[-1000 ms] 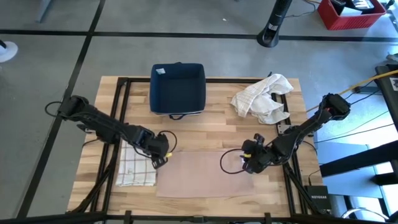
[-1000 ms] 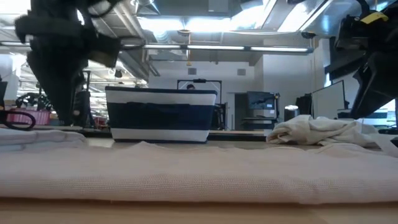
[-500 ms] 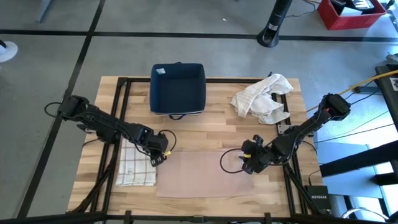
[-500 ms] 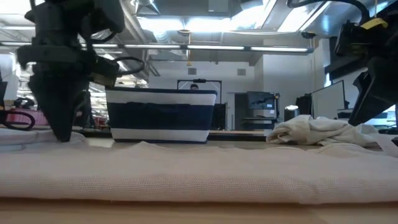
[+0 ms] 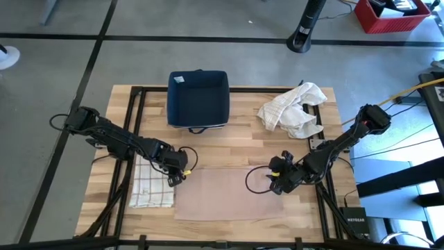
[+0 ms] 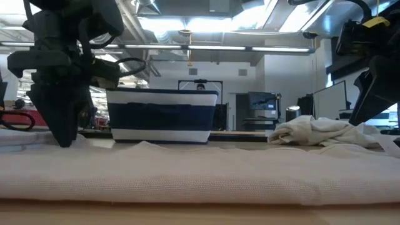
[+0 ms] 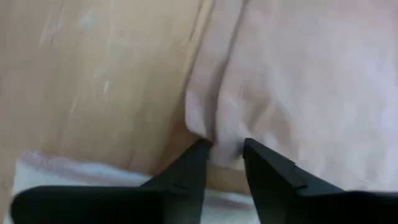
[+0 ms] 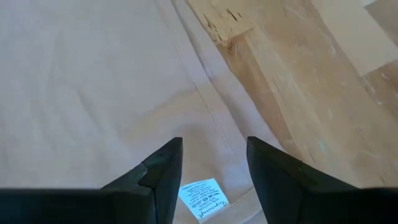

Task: Fold towel
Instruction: Fold the light brown towel

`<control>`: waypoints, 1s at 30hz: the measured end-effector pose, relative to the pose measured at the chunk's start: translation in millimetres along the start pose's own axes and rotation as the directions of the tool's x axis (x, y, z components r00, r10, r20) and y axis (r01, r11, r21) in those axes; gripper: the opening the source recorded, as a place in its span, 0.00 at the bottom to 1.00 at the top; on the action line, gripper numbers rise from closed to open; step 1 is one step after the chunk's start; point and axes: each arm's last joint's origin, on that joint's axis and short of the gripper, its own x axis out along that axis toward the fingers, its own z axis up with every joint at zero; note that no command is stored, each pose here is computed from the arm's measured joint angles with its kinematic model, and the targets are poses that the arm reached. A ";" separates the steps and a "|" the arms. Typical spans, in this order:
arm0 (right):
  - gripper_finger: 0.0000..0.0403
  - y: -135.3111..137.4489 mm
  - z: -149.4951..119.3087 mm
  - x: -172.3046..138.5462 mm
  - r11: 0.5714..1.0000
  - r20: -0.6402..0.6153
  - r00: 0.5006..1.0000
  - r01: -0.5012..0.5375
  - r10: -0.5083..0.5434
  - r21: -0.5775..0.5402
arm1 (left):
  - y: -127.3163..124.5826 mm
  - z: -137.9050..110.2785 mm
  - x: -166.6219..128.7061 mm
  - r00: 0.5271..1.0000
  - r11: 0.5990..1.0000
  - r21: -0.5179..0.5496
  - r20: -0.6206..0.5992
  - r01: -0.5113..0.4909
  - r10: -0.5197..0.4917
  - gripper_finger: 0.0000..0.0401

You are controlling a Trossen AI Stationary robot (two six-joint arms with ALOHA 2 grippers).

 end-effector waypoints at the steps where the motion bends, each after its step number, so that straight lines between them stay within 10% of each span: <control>1: 0.45 0.0 0.0 0.0 1.000 0.000 1.000 0.000 0.000 -0.006 | 0.0 -0.1 0.0 1.000 1.000 0.008 -0.001 0.000 0.000 0.19; 7: 0.45 -0.2 -0.2 0.0 1.000 -0.003 1.000 0.001 -0.001 -0.027 | 0.3 -1.1 0.0 1.000 1.000 0.014 -0.015 0.002 -0.001 0.02; 22: 0.45 -4.6 -3.0 1.5 0.980 -0.060 0.998 0.001 -0.014 -0.200 | -10.6 1.0 -11.7 0.998 1.000 0.002 -0.065 -0.022 0.022 0.02; 30: 0.45 -31.2 -7.0 26.4 0.994 -0.097 0.995 -0.002 -0.009 -0.112 | -10.5 0.6 -11.7 0.997 1.000 -0.004 -0.069 -0.025 0.025 0.01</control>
